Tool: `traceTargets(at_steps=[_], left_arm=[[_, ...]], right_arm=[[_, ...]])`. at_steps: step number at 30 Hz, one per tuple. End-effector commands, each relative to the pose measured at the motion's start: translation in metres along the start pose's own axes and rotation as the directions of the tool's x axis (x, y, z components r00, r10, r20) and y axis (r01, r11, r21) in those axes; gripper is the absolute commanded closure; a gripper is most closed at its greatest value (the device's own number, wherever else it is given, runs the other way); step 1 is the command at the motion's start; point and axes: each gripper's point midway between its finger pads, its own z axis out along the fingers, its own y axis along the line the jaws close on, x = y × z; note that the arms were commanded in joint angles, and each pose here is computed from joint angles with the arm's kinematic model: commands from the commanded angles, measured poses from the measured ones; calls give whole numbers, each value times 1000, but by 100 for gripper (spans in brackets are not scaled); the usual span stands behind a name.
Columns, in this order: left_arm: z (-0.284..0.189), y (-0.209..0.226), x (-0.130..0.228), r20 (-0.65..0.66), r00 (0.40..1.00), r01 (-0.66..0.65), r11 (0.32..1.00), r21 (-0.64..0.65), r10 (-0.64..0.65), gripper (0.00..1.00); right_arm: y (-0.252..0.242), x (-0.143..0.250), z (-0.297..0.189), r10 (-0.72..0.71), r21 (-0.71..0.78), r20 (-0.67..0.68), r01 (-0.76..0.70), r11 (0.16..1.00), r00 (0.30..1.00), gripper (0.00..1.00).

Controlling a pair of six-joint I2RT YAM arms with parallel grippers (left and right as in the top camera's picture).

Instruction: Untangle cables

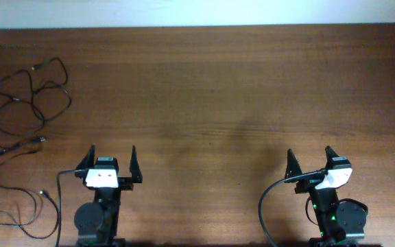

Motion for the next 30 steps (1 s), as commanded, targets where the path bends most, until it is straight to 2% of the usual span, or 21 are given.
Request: traceTargets(at_steps=[1,4,30], left_arm=[[-3,0,20,-45,999,-24,1000,-13,23,1],[-3,-10,19,-39,999,-25,999,25,26,1],[-3,-10,19,-40,999,-25,999,23,26,1]], right_arm=[[0,2,0,6,-1,-2,-6,1000,1000,1],[0,2,0,6,-1,-2,-6,1000,1000,1],[0,2,0,6,-1,-2,-6,1000,1000,1]])
